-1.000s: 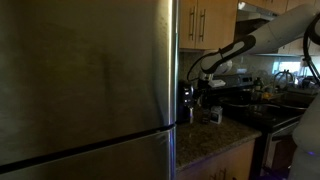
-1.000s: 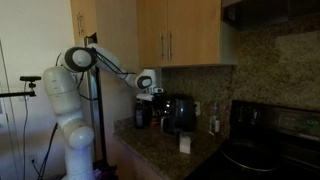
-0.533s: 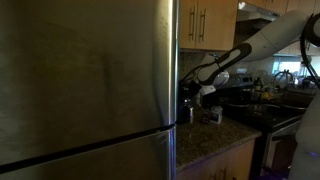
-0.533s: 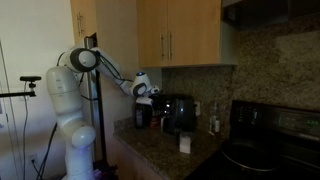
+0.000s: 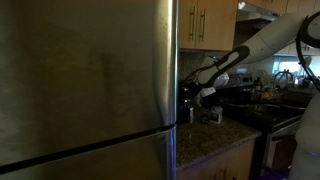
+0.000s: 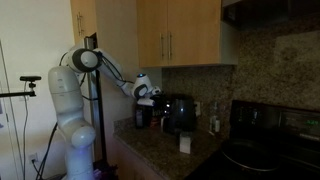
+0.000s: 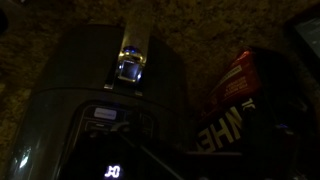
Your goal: Turn off the air fryer
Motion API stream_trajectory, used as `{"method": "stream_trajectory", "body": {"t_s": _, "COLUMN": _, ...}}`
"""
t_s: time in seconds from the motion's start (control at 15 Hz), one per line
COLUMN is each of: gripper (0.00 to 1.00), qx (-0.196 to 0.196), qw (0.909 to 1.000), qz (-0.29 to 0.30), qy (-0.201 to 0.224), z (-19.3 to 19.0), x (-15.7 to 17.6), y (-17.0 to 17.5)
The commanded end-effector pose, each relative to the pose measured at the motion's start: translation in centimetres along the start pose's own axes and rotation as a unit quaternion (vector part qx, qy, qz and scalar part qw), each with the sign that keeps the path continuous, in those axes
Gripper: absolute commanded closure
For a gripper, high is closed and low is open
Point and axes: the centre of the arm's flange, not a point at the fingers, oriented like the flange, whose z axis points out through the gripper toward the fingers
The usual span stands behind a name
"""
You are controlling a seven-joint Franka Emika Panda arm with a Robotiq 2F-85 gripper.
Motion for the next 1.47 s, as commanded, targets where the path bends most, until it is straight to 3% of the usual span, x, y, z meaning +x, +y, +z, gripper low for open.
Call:
{"method": "stream_trajectory", "body": {"t_s": 0.0, "gripper": 0.00, "qx": -0.002, "qw": 1.0000, "qz": -0.002, "qy": 0.006, "z": 0.4, "x": -0.1, "y": 0.5}}
{"method": "stream_trajectory", "body": {"t_s": 0.33, "gripper": 0.00, "qx": -0.016, "qw": 0.9997, "qz": -0.007, "qy": 0.019, "z": 1.8, "x": -0.3, "y": 1.7}}
{"method": "stream_trajectory", "body": {"t_s": 0.53, "gripper": 0.00, "qx": 0.012, "qw": 0.9995, "qz": 0.009, "qy": 0.027, "z": 3.8, "x": -0.3, "y": 1.8}}
{"method": "stream_trajectory", "body": {"t_s": 0.6, "gripper": 0.00, "qx": -0.002, "qw": 0.9999, "qz": 0.006, "qy": 0.013, "z": 2.1, "x": -0.6, "y": 1.5}}
{"method": "stream_trajectory", "body": {"t_s": 1.2, "gripper": 0.00, "qx": 0.002, "qw": 0.9999, "qz": 0.008, "qy": 0.014, "z": 4.7, "x": -0.6, "y": 0.9}}
{"method": "stream_trajectory", "body": {"t_s": 1.4, "gripper": 0.00, "qx": 0.002, "qw": 1.0000, "qz": 0.006, "qy": 0.007, "z": 4.0, "x": -1.2, "y": 1.1}}
